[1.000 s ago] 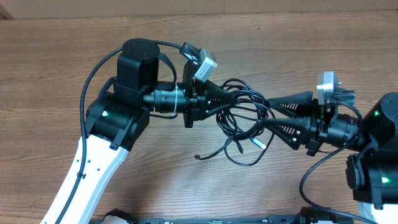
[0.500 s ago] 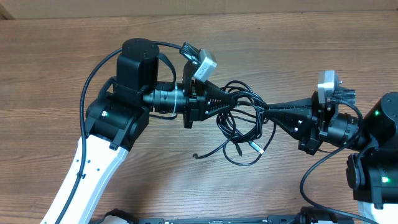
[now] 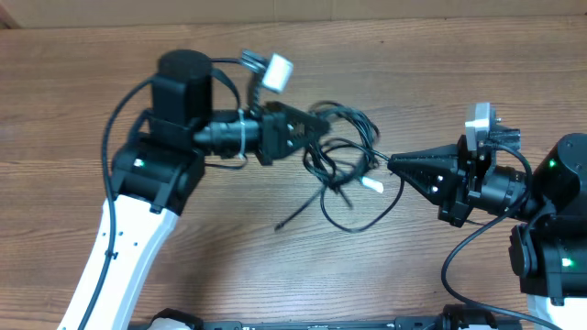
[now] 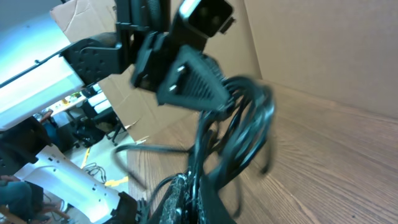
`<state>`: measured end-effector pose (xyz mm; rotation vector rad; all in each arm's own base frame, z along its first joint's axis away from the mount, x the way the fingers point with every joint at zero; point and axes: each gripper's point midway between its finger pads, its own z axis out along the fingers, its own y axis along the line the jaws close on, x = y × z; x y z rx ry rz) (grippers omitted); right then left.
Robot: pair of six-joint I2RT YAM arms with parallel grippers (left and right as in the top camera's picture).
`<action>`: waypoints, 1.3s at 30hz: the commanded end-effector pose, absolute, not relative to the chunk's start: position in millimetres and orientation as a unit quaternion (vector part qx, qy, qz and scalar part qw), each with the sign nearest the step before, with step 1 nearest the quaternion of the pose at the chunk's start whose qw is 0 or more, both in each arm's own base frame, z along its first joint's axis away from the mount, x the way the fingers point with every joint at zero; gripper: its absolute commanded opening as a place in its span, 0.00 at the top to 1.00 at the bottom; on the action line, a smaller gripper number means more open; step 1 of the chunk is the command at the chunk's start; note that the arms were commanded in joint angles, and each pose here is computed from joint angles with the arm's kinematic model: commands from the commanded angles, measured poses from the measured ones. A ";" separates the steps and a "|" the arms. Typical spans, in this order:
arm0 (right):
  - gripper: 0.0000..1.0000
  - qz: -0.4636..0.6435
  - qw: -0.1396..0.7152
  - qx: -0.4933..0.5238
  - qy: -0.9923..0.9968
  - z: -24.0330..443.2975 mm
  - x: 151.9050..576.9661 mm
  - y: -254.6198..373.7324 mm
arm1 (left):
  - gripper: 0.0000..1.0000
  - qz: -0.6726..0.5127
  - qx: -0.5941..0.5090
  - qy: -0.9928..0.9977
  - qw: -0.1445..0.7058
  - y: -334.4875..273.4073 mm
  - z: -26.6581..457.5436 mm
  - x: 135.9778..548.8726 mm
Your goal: Untangle cables
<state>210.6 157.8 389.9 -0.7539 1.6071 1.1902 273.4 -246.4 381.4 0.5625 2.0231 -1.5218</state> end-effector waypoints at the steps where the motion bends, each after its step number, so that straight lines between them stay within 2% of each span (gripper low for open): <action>1: 0.96 0.492 0.482 -0.321 0.650 394.8 202.9 159.1 | 0.96 -0.562 0.164 0.760 0.284 -235.5 393.5 283.8; 12: 0.96 0.498 0.470 -0.312 0.658 390.4 201.9 159.2 | 0.96 -0.551 0.165 0.761 0.299 -232.3 393.0 289.1; 19: 0.97 0.511 0.443 -0.291 0.677 380.5 199.4 159.2 | 0.96 -0.517 0.057 0.792 0.320 -208.0 384.9 321.8; 22: 0.96 0.513 0.439 -0.287 0.679 378.9 199.0 159.2 | 0.96 -0.513 0.049 0.792 0.326 -205.3 385.4 325.2; 23: 0.91 0.513 0.438 -0.287 0.680 378.8 199.3 159.2 | 0.96 -0.515 0.059 0.790 0.328 -206.6 386.2 323.7; 25: 0.71 0.513 0.438 -0.286 0.680 378.3 200.5 159.0 | 0.96 -0.516 0.090 0.784 0.333 -210.1 387.7 318.7; 26: 0.58 0.512 0.437 -0.283 0.683 376.8 203.2 158.6 | 0.96 -0.517 0.112 0.779 0.335 -212.4 388.8 314.8; 28: 0.42 0.510 0.436 -0.278 0.687 374.7 206.9 158.1 | 0.96 -0.523 0.155 0.767 0.338 -216.8 391.7 306.3; 35: 0.32 0.516 0.425 -0.268 0.694 370.0 213.2 157.9 | 0.96 -0.528 0.174 0.760 0.338 -218.9 393.2 301.7; 39: 0.32 0.517 0.424 -0.267 0.694 370.0 213.2 157.9 | 0.96 -0.529 0.187 0.755 0.340 -220.0 394.3 299.2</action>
